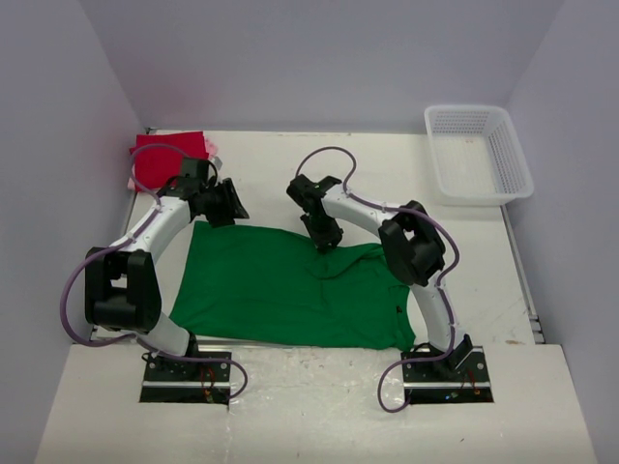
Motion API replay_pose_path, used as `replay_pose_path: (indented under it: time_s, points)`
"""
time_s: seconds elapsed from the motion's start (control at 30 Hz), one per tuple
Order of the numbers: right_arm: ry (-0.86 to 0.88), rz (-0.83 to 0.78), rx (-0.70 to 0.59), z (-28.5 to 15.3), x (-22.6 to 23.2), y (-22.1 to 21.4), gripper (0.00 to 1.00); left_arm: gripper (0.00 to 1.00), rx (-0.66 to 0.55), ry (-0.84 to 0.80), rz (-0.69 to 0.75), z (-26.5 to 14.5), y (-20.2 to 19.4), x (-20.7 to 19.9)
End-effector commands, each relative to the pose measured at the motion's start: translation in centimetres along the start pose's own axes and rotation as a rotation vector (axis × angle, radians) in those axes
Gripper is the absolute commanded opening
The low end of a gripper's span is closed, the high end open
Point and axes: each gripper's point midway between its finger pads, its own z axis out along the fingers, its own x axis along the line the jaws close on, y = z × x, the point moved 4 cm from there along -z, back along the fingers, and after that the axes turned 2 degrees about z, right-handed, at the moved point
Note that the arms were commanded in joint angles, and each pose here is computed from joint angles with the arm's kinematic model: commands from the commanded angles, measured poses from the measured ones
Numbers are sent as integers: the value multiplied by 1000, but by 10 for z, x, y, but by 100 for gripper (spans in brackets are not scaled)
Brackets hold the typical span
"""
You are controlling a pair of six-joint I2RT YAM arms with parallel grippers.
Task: Fold and stack the t-shirts
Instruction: Grap the side of the flattened tshirt furthest away from the robot with both arms
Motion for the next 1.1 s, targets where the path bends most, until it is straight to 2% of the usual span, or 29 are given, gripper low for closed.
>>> replay_pose_path:
  time_s: [0.0, 0.13, 0.17, 0.23, 0.47, 0.57, 0.73, 1.07]
  points:
    - [10, 4, -27, -12, 4, -1, 33, 49, -42, -37, 35, -9, 8, -5]
    - [4, 4, -30, -11, 5, -4, 27, 49, -44, -39, 34, -9, 8, -4]
    - [1, 3, -26, -10, 6, -5, 20, 49, -45, -39, 34, -9, 8, -4]
    - [-5, 9, -25, -9, 5, -5, 15, 49, -43, -38, 33, -8, 7, -4]
    - [-41, 19, -52, -15, 0, -2, 16, 50, -32, -33, 28, -4, 3, -1]
    - [-49, 19, -63, -20, -1, 1, 23, 50, -31, -35, 28, -3, 4, -1]
    - [-51, 19, -64, -21, -1, 1, 20, 50, -28, -27, 29, -2, 2, 1]
    - [-69, 31, -80, -28, -6, 1, 22, 50, -18, -32, 29, 1, 0, 2]
